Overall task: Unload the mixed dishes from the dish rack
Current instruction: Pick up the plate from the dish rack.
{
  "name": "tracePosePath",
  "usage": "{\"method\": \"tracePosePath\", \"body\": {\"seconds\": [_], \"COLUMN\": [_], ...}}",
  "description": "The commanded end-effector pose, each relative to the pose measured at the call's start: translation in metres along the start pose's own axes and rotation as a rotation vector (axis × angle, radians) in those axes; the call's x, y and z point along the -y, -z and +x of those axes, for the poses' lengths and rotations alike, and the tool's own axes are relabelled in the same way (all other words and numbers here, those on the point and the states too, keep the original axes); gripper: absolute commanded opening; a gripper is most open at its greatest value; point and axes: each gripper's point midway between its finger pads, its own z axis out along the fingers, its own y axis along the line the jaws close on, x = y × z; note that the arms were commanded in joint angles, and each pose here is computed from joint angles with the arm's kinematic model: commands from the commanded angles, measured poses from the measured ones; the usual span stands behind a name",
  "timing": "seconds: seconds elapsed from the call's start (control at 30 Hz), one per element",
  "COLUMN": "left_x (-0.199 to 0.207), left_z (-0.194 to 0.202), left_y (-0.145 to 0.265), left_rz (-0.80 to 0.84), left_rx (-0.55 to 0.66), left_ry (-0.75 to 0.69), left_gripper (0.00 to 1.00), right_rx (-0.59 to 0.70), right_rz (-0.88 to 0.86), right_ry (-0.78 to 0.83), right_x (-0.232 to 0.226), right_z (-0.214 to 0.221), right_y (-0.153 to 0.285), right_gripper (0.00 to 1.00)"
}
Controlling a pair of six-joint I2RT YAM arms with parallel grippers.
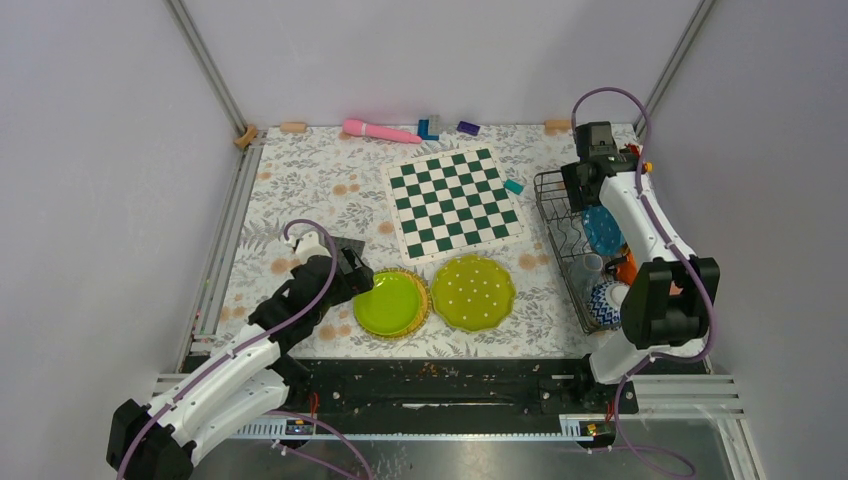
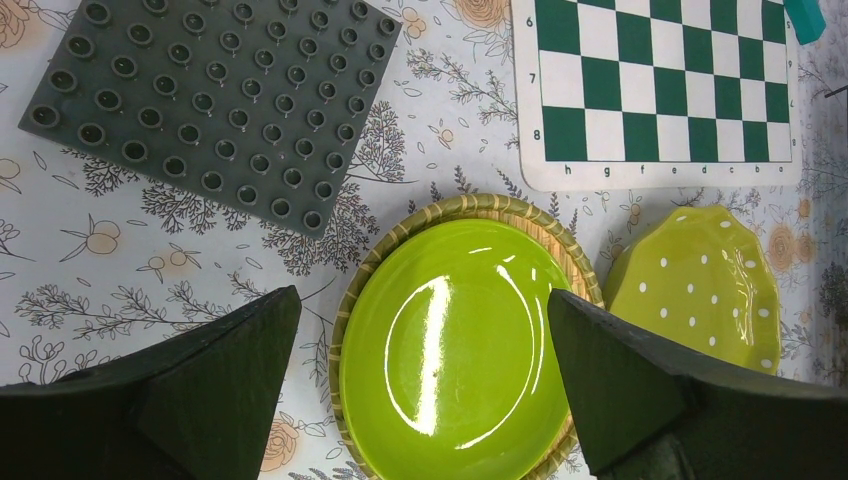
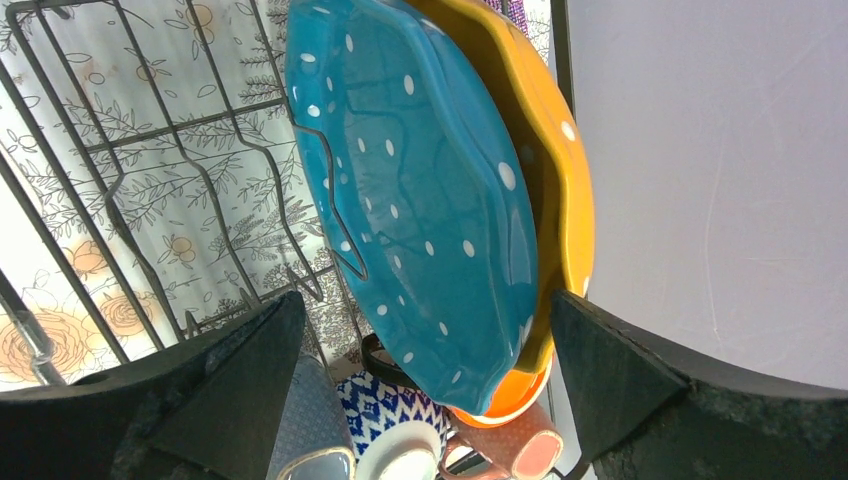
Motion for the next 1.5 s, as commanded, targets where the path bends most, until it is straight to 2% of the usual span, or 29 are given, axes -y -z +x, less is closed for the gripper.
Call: {"method": "tracePosePath", "body": {"seconds": [0.0, 0.57, 0.93, 1.1, 1.47], "left_x": [0.008, 0.009, 0.01, 0.01, 0.012], "left_z": [-0.017, -0.017, -0.018, -0.017, -0.016], "left_y": [0.001, 0.002, 0.002, 0.001, 0.002], "left_rz": [0.015, 0.021, 0.022, 0.023, 0.032], "left_rx": [0.053, 0.054, 0.053, 0.049, 0.043], "left_ry": [0.01, 0.009, 0.007, 0.006, 0.008], "left_gripper": [0.99, 0.99, 0.99, 0.99, 0.99], "right_rx": [0.002, -0.056, -0.096, -0.095, -0.085], "right_rz": [0.024, -0.039, -0.059, -0.05, -0.04], "right_ry": [-0.042, -0.042, -0.03, -0.033, -0.026], "right_x": [0.008, -0.01, -0.014, -0.011, -0.005], "right_z": [-0.007, 0.001, 0.004, 0.004, -0.001], "right_y": [-0.003, -0.027, -0.034, -0.033, -0.026], "right_gripper": [1.0, 0.93, 0.81, 0.69, 0.28]}}
